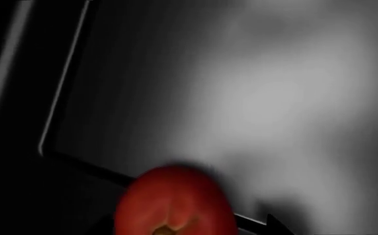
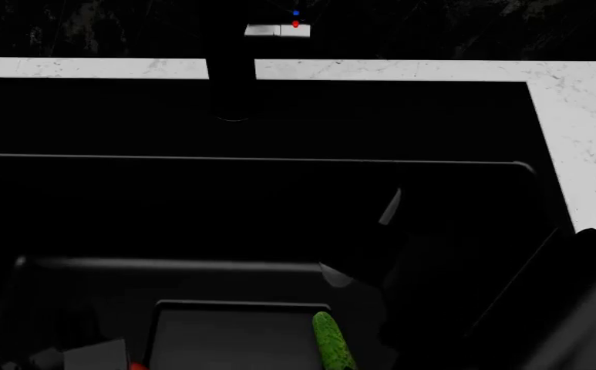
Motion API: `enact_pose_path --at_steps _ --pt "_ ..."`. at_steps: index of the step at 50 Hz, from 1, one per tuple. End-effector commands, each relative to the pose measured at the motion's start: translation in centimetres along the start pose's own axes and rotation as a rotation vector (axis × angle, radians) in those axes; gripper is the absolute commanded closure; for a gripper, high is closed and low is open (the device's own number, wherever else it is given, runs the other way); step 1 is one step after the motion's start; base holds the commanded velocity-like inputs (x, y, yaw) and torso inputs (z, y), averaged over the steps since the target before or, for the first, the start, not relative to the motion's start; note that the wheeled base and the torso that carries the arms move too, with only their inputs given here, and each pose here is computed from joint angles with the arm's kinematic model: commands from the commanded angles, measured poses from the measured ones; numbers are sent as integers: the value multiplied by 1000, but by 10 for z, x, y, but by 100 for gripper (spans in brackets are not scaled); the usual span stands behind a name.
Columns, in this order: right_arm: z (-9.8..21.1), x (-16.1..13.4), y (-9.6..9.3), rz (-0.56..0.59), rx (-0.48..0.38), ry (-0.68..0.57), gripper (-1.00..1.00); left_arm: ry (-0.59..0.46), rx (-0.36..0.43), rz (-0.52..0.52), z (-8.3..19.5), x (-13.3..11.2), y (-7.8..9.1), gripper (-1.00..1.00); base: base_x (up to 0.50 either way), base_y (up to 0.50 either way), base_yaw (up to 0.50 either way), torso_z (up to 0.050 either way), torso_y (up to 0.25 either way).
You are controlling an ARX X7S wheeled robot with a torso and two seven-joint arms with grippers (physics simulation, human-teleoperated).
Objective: Pick the vegetables from the sink and place them on the cutting board.
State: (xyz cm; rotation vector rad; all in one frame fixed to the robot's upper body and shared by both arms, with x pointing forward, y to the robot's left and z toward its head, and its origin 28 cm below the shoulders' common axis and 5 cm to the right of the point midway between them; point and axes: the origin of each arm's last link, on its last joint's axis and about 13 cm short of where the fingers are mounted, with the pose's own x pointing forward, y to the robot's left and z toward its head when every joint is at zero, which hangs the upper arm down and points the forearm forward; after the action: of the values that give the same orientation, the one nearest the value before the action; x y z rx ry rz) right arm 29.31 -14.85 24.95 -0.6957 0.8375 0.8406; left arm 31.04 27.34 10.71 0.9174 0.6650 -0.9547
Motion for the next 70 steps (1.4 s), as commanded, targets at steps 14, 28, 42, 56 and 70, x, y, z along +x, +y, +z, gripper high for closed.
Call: enact_pose_path --at_steps 14,28,42,56,70 --pt "4 -1 1 -11 -11 -20 -100 -2 19 18 -1 14 -2 100 0 0 0 0 0" --pt "5 -3 2 -17 -18 -15 -100 -139 140 261 4 12 6 100 3 -2 -3 -1 -3" --pt "7 -3 0 -26 -20 -17 -100 -276 144 373 17 -9 10 100 0 0 0 0 0" --pt "43 5 2 -14 65 -58 -100 -358 90 564 33 -14 10 100 0 0 0 0 0" --pt "51 34 3 16 307 -4 -100 -342 56 614 39 -18 3 100 0 0 0 0 0"
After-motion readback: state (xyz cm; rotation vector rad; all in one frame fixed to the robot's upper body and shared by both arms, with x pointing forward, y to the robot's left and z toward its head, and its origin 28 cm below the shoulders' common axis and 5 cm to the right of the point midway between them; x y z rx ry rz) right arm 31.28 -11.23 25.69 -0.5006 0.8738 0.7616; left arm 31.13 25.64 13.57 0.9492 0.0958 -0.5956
